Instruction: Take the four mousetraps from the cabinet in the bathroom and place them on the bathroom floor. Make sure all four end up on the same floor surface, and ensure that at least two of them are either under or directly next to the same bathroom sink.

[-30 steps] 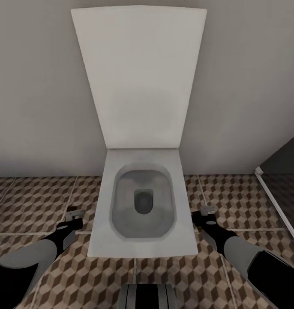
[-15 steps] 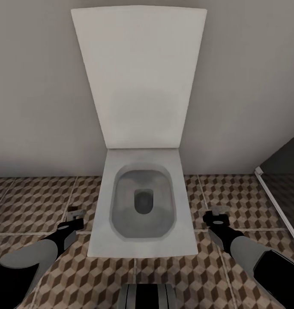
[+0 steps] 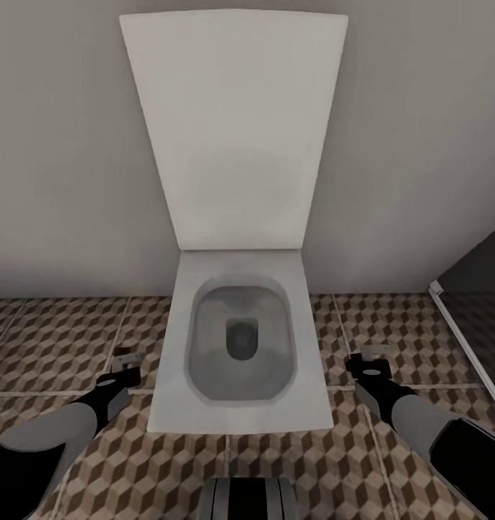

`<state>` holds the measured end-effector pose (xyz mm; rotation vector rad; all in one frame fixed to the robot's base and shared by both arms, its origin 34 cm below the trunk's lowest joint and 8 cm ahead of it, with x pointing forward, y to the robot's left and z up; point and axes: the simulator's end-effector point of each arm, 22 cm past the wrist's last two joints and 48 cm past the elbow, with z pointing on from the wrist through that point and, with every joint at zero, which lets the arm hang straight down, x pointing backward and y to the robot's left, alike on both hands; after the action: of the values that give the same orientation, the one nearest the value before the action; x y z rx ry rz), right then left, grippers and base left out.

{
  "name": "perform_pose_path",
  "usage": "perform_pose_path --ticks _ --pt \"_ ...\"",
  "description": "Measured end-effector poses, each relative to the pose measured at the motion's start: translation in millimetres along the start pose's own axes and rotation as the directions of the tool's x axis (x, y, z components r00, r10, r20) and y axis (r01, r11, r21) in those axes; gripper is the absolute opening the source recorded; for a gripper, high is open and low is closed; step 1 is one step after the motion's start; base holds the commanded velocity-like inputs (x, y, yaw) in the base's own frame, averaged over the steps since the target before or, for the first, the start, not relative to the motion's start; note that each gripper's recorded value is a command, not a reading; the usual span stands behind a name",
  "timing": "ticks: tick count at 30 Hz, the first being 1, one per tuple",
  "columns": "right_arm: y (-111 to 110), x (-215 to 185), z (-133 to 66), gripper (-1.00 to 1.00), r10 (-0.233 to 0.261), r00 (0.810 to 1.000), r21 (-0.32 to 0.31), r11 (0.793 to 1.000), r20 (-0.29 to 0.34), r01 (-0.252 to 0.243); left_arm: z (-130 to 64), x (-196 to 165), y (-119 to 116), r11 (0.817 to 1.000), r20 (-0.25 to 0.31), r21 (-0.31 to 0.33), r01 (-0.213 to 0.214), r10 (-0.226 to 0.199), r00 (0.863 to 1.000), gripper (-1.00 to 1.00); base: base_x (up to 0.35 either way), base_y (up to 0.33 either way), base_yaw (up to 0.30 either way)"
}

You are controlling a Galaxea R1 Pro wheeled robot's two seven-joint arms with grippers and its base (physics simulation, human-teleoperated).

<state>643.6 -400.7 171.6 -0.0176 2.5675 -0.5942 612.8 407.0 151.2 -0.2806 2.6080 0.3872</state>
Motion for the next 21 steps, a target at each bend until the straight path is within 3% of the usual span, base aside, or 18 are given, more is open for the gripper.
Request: perform_pose_path --ticks 8,14,21 --pt "4.6 2.7 -1.0 -1.0 0.0 1.0 -0.008 1.0 -0.01 0.0 -0.5 2.4 -4.0 1.0 -0.009 0.005 0.0 0.0 1.0 -1.0 0.0 0.0 0.0" --pt "3.2 6.0 -0.7 -1.0 -0.003 1.0 -0.006 1.0 -0.021 0.003 -1.4 17.6 -5.9 1.0 -0.08 0.008 -0.009 0.01 0.997 -1.0 0.0 0.0 0.0" --pt "3.4 5.3 -0.7 -1.0 -0.002 1.0 -0.006 1.0 -0.018 0.002 -2.6 20.1 -13.4 1.0 -0.088 0.018 -0.009 0.011 0.996 -1.0 0.0 0.0 0.0"
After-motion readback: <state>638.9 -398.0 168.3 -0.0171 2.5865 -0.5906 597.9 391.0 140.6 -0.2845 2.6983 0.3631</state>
